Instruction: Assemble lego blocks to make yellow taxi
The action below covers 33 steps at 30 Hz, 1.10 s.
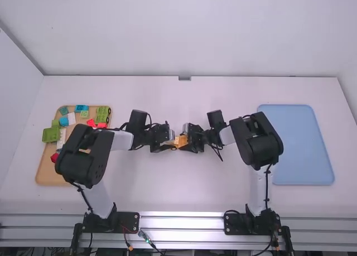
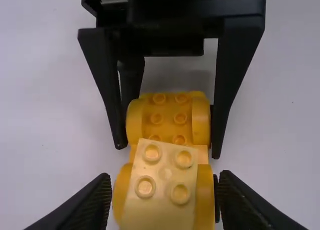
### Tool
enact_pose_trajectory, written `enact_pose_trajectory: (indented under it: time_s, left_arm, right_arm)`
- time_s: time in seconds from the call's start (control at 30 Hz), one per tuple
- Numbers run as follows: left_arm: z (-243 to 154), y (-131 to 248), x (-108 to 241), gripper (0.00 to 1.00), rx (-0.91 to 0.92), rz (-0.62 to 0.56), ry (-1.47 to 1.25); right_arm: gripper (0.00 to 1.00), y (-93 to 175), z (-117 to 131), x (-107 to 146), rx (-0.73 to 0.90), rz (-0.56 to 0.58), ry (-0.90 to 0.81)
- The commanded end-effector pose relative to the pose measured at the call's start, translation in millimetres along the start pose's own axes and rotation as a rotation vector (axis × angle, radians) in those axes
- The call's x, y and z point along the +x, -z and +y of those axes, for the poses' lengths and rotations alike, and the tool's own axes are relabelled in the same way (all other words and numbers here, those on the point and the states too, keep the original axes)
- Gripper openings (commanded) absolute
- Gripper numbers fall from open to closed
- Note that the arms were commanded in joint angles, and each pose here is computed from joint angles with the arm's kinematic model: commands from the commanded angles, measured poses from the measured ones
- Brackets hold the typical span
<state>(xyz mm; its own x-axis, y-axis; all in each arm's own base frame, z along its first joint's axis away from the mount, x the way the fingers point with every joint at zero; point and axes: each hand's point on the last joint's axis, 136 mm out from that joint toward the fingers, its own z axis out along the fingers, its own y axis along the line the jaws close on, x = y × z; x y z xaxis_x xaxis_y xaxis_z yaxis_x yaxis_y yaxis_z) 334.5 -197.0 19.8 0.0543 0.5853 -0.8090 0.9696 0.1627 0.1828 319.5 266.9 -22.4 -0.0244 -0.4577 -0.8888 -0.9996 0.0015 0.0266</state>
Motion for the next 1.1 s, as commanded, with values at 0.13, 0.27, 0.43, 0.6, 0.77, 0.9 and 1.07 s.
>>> enact_pose_trajectory:
  time_s: [0.13,0.27,0.43,0.6,0.77,0.9,1.07]
  left_arm:
    - [-10,-2,-1,0.51,0.034,-0.018,0.028]
    - [-10,-3,0,0.42,0.037,-0.016,0.031]
    - [-8,-3,0,0.34,0.03,-0.015,0.063]
    - [0,-1,9,0.29,-0.015,0.033,0.123]
    - [2,0,14,0.28,-0.023,0.05,0.139]
    - [2,1,15,0.28,-0.024,0.056,0.143]
    - [1,0,15,0.27,-0.017,0.057,0.138]
  right_arm:
    - [0.54,-3,0,10,0.011,0.041,-0.031]
    - [0.54,-3,0,10,0.011,0.042,-0.031]
    - [0.54,-3,0,10,0.011,0.042,-0.03]
    - [0.54,-3,0,10,0.011,0.042,-0.031]
    - [0.55,-3,0,10,0.011,0.042,-0.031]
    - [0.55,-3,0,10,0.011,0.042,-0.031]
    - [0.55,-3,0,10,0.011,0.042,-0.031]
